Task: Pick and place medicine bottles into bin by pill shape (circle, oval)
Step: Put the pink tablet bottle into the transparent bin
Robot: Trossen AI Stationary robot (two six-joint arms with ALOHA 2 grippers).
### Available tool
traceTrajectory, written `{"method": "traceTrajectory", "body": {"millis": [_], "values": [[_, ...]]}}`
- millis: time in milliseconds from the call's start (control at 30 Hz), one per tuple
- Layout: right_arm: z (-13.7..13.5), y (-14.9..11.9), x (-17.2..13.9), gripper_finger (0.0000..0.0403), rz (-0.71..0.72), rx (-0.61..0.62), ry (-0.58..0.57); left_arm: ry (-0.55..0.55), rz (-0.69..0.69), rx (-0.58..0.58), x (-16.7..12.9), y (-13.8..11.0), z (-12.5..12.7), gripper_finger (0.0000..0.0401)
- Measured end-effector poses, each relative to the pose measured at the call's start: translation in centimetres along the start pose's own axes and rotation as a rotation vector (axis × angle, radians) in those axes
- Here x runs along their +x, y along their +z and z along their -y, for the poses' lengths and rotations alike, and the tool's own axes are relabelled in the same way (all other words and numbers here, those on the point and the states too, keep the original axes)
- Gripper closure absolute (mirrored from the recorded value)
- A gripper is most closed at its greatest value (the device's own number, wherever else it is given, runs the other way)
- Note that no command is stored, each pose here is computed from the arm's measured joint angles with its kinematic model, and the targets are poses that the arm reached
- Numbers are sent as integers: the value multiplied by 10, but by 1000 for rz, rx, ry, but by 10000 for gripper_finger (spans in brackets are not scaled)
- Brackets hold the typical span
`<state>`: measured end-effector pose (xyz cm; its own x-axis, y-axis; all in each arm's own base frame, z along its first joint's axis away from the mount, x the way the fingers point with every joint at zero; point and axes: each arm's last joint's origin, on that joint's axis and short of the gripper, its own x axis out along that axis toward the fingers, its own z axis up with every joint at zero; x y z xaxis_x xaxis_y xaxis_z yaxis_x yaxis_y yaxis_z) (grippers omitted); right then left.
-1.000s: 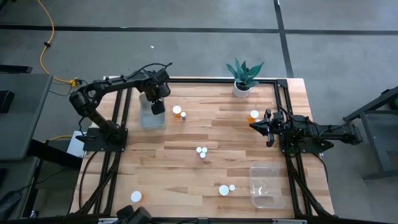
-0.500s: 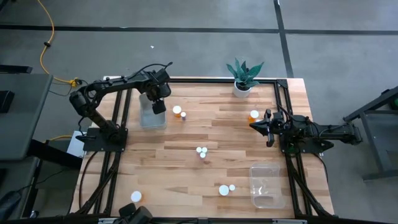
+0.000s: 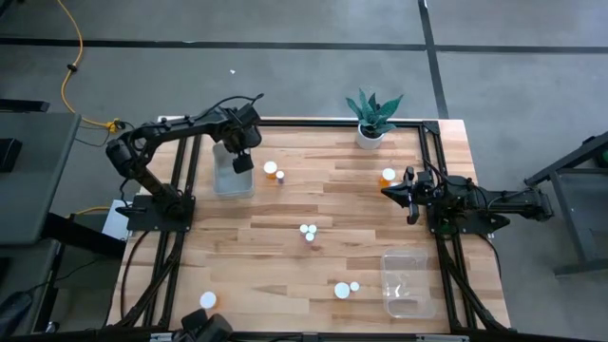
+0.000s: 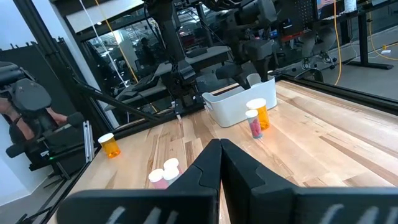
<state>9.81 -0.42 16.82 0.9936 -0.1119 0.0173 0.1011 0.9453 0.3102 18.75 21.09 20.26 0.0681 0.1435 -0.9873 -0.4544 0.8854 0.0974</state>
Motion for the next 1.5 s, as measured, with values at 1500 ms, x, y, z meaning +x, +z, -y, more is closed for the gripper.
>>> {"method": "traceTrajectory", "body": {"millis": [1500], "values": [[0,0,0,402,2,28,0,-369,1419,-111,-139,-98,148,103]]}}
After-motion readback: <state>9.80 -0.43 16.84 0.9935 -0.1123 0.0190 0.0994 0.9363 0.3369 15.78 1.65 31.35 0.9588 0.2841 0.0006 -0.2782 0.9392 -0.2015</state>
